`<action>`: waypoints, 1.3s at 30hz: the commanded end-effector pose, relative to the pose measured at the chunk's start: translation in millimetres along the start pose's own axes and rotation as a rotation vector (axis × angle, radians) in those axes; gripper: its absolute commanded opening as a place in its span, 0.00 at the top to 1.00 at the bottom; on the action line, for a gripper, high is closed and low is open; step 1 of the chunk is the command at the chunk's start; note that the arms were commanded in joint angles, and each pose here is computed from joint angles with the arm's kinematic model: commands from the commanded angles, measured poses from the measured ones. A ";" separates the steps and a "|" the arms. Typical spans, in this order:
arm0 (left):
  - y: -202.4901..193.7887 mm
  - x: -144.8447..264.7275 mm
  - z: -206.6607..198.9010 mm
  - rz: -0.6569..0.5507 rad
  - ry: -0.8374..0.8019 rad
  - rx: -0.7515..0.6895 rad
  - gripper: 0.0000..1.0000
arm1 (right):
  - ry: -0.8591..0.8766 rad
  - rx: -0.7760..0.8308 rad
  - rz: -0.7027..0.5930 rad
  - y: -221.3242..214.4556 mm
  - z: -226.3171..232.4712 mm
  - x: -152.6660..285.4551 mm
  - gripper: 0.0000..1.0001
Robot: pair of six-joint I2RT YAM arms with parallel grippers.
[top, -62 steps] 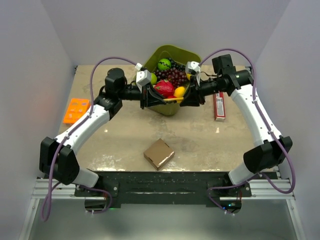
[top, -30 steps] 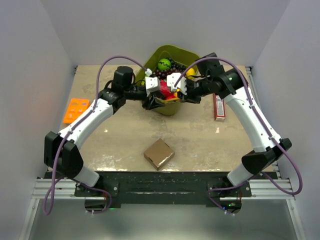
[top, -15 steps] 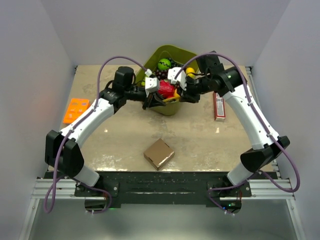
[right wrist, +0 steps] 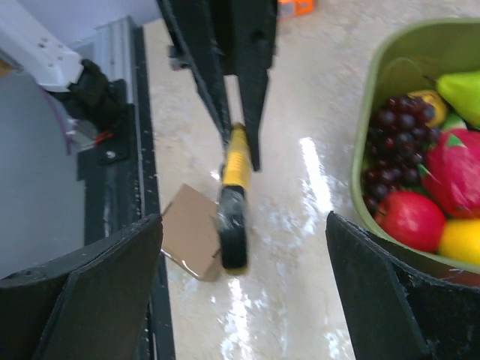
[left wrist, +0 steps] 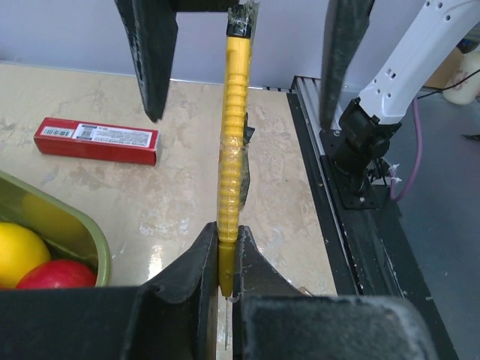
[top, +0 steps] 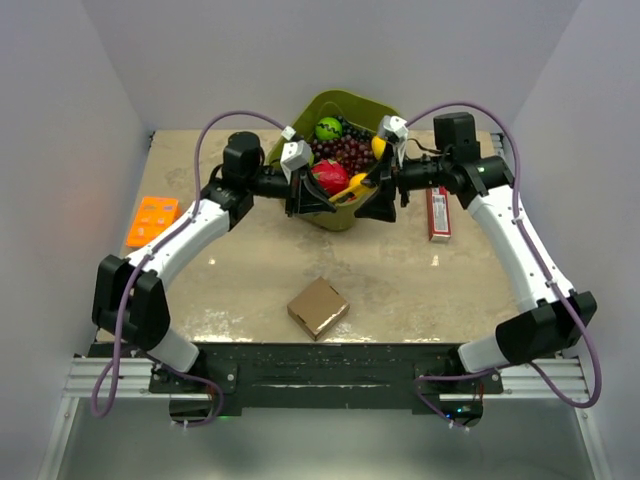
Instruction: Unpack the express box
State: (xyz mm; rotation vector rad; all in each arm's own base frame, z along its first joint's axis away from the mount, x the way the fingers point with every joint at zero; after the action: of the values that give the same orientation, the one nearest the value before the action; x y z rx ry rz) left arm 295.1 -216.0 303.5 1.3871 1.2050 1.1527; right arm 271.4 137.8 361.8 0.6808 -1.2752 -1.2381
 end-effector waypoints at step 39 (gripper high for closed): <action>1.3 -7.7 7.9 -0.045 -0.070 0.045 1.00 | 0.118 0.023 -0.032 10.7 -1.0 -37.9 0.99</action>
State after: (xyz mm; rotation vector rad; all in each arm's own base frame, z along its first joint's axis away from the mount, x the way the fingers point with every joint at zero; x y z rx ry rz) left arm 300.4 -222.9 302.0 1.4417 1.2289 1.0398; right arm 282.8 173.7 355.4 0.7639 -1.1836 -1.2075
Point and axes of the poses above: each gripper's point midway between its finger pads, its own x axis back along the fingers, its own z axis along the line the jaws close on, y = z × x, the point moved 10 cm from there along x, back along the fingers, and after that the axes turned 2 degrees about -x, right-handed, at the moved point
